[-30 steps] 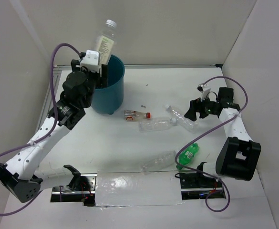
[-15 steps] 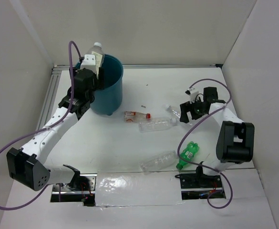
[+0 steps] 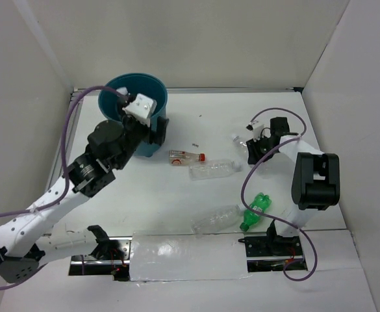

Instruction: Put the plastic bottles in the bin

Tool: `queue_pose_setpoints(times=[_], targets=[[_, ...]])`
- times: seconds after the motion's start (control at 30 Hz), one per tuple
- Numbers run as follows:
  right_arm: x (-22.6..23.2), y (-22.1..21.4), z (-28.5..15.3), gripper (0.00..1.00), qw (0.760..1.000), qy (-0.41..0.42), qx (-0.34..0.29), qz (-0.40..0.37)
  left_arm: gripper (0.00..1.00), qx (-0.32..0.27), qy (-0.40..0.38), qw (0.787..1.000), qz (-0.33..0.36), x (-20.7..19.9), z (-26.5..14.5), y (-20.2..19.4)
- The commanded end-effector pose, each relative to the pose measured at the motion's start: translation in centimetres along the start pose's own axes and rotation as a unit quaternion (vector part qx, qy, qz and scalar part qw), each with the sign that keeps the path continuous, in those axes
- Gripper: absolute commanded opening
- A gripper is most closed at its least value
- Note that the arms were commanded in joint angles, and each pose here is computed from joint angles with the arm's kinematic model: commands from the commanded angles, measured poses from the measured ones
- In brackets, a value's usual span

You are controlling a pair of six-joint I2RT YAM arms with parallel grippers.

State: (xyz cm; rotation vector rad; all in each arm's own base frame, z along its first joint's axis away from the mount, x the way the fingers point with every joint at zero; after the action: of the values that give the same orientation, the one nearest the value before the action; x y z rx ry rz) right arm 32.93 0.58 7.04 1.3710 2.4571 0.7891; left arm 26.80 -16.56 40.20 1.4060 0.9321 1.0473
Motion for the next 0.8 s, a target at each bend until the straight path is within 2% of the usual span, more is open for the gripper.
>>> queue_pose_setpoints(times=[0.0, 0.07, 0.1, 0.13, 0.2, 0.23, 0.33, 0.4, 0.43, 0.47, 0.5, 0.53, 0.57, 0.6, 0.63, 0.67, 0.73, 0.77], targets=[[-0.8, 6.6, -4.9, 0.19, 0.994, -0.003, -0.094, -0.061, 0.88, 0.04, -0.203, 0.978, 0.011, -6.7, -2.8, -3.8], [-0.4, 10.0, -7.4, 0.19, 0.987, 0.017, -0.137, -0.086, 0.88, 0.072, -0.26, 0.963, 0.008, -10.2, -4.6, -6.5], [-0.6, 13.9, -10.1, 0.19, 0.976, 0.008, -0.184, -0.116, 0.88, 0.081, -0.271, 0.959, 0.012, -11.3, -5.2, -7.8], [-0.1, 15.8, -10.9, 0.19, 0.97, 0.017, -0.204, -0.132, 0.9, 0.107, -0.281, 0.953, 0.024, -12.4, -5.9, -10.8], [1.1, 19.2, -11.9, 0.17, 0.957, 0.055, -0.243, -0.146, 0.93, 0.111, -0.312, 0.943, 0.025, -14.8, -7.8, -12.6], [2.3, 22.8, -13.9, 0.17, 0.941, 0.058, -0.284, -0.178, 0.93, 0.116, -0.32, 0.94, 0.011, -15.7, -8.3, -14.1], [5.0, 29.2, -16.3, 0.16, 0.902, 0.087, -0.367, -0.213, 0.97, 0.135, -0.357, 0.924, 0.005, -18.3, -9.8, -17.1], [8.6, 33.1, -15.7, 0.16, 0.868, 0.131, -0.411, -0.246, 0.99, 0.141, -0.369, 0.919, 0.011, -19.6, -10.7, -19.2], [10.1, 34.4, -15.8, 0.16, 0.859, 0.158, -0.424, -0.238, 0.99, 0.158, -0.368, 0.916, 0.023, -20.1, -10.5, -20.8], [13.1, 36.6, -17.1, 0.16, 0.834, 0.18, -0.452, -0.259, 0.99, 0.164, -0.372, 0.913, 0.029, -20.6, -10.7, -21.4], [14.0, 38.0, -15.1, 0.16, 0.826, 0.202, -0.459, -0.258, 0.99, 0.168, -0.372, 0.912, 0.035, -20.9, -10.8, -22.2], [16.0, 39.8, -16.9, 0.18, 0.807, 0.228, -0.481, -0.256, 0.99, 0.166, -0.373, 0.912, 0.04, -21.2, -10.6, -22.4], [18.6, 40.8, -16.5, 0.18, 0.795, 0.255, -0.485, -0.259, 0.99, 0.171, -0.372, 0.911, 0.044, -21.5, -10.5, -23.0], [19.5, 41.4, -13.0, 0.19, 0.798, 0.285, -0.47, -0.248, 0.99, 0.163, -0.369, 0.914, 0.039, -21.6, -10.3, -22.6], [21.1, 41.8, -12.6, 0.19, 0.793, 0.318, -0.464, -0.234, 0.99, 0.167, -0.369, 0.914, 0.042, -21.6, -10.2, -23.2], [22.5, 42.8, -14.2, 0.21, 0.773, 0.329, -0.485, -0.245, 0.99, 0.163, -0.369, 0.914, 0.039, -21.7, -10.2, -23.1], [25.8, 43.1, -11.8, 0.22, 0.757, 0.362, -0.485, -0.246, 0.99, 0.166, -0.368, 0.914, 0.043, -21.9, -10.3, -23.3], [26.7, 43.1, -10.8, 0.25, 0.758, 0.373, -0.481, -0.235, 0.99, 0.166, -0.368, 0.914, 0.044, -22.0, -10.3, -23.5]])
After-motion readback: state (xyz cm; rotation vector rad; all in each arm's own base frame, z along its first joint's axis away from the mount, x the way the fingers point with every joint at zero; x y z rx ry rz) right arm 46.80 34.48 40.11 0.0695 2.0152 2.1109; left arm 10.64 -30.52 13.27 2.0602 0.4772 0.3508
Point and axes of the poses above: each gripper's point midway between its finger pads, its own z axis out along the fingers, its own x axis along the line the jaws close on, y = z × x, the point moved 5 cm from there along -z, back along the fingers, and after that the axes turned 2 degrees about -z, right-handed, at the moved point
